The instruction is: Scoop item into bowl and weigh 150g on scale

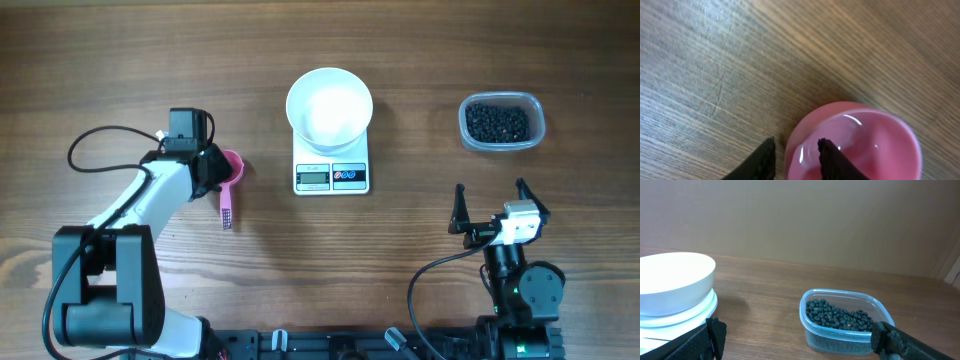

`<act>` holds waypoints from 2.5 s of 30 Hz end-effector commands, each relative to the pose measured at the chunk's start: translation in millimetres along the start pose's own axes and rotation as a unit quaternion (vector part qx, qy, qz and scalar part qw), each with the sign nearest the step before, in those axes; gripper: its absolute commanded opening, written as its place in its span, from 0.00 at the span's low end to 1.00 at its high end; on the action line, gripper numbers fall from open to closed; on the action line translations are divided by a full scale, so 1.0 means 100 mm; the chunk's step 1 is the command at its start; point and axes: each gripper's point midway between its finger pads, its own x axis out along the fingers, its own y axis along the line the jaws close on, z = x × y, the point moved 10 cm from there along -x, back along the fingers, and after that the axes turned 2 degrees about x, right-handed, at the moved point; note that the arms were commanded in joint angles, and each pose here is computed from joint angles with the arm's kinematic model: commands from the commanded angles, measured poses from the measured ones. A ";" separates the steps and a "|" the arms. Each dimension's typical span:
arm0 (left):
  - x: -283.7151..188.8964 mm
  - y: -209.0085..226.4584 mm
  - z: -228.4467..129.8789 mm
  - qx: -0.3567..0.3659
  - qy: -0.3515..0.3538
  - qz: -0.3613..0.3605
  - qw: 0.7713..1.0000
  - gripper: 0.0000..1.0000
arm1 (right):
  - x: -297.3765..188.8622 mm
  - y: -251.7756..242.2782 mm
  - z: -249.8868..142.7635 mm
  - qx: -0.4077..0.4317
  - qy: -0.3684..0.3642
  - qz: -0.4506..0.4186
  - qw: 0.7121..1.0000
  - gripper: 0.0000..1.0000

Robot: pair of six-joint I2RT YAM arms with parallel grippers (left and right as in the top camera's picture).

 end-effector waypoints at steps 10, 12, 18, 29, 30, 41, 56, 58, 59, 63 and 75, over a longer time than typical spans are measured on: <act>0.06 0.00 -0.04 0.000 0.010 -0.021 1.000 0.04 | 0.00 0.01 0.00 0.008 0.000 0.008 1.000 1.00; 0.05 -0.01 -0.04 0.016 0.014 -0.029 0.999 0.04 | 0.00 0.01 0.00 0.007 0.000 0.008 1.000 1.00; -0.28 0.03 -0.02 -0.073 -0.003 -0.040 0.997 0.04 | 0.00 0.01 0.00 0.007 0.000 0.008 1.000 1.00; -1.35 0.40 -0.25 -0.376 -0.028 -0.083 0.923 0.04 | 0.00 0.01 0.00 0.007 0.000 0.008 1.000 1.00; -1.43 0.41 -0.30 -0.398 -0.021 -0.093 0.912 0.04 | 0.00 0.01 0.00 0.008 0.000 0.008 1.000 1.00; -1.84 0.37 -0.55 -0.517 0.069 -0.207 0.828 0.05 | -0.03 0.23 0.05 0.468 0.059 0.153 0.868 1.00; -1.65 0.28 -0.52 -0.517 0.133 -0.181 0.826 0.04 | -0.11 0.41 0.04 0.806 0.242 0.178 0.510 1.00; -1.64 0.28 -0.52 -0.516 0.133 -0.179 0.827 0.04 | -0.12 0.42 0.03 0.767 0.240 0.197 0.562 0.93; -1.64 0.28 -0.52 -0.515 0.133 -0.180 0.828 0.04 | -0.12 0.43 0.03 0.732 0.231 0.213 0.605 0.80; -1.64 0.28 -0.52 -0.515 0.133 -0.179 0.828 0.04 | -0.16 0.48 0.02 0.592 0.215 0.289 0.721 0.75; -1.64 0.13 -0.56 -0.481 0.144 -0.195 0.843 0.04 | -0.15 0.55 0.48 0.484 0.226 0.388 0.752 0.81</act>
